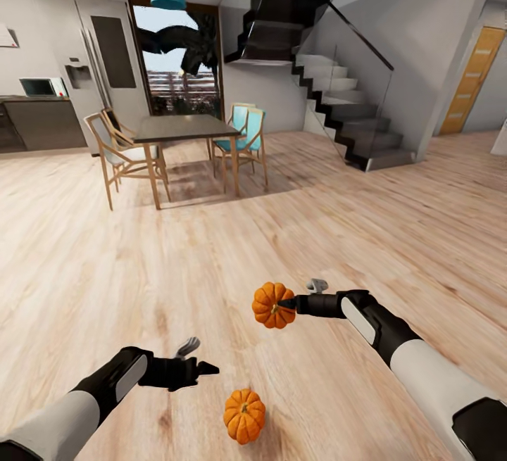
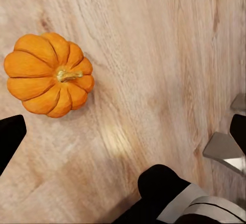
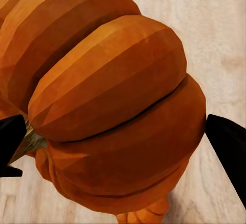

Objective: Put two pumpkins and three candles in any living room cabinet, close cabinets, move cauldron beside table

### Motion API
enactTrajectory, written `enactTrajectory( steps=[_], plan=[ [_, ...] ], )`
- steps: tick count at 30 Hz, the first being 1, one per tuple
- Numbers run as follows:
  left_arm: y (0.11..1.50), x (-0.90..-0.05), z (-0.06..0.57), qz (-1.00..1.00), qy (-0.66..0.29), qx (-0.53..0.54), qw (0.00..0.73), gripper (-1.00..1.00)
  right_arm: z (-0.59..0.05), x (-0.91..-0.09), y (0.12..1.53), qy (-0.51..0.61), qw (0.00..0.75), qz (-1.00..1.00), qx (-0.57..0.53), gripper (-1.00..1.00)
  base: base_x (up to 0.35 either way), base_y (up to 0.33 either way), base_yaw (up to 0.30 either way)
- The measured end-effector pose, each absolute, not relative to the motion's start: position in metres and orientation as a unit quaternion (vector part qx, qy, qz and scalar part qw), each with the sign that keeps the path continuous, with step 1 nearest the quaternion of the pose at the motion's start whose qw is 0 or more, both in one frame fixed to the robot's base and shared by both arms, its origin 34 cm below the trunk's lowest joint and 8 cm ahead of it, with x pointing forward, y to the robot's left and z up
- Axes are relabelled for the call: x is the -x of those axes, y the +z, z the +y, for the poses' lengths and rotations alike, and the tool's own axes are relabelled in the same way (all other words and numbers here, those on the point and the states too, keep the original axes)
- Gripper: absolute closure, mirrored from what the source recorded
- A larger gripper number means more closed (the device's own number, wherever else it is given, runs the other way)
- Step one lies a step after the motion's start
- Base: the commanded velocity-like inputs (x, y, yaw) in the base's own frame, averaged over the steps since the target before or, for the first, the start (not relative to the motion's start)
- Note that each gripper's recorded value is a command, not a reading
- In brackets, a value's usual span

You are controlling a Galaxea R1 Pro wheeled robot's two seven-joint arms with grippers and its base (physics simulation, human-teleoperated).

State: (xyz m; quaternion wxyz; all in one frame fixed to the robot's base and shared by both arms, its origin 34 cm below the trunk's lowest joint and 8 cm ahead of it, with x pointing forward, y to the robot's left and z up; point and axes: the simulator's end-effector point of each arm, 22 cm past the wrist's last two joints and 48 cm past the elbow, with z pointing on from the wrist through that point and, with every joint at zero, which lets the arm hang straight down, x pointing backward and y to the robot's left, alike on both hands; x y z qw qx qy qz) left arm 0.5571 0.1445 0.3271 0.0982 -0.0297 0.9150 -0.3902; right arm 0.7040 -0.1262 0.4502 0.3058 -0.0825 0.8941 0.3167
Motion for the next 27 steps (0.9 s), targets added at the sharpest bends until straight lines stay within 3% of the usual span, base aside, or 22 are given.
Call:
enactTrajectory(
  steps=[27],
  plan=[
    [0.276,-0.514,0.107,0.919,-0.393,0.015,0.021,-1.00,-0.121,-0.689,0.396,0.326,0.239,0.912,0.069,1.00,0.004,0.002,-0.004]
  ],
)
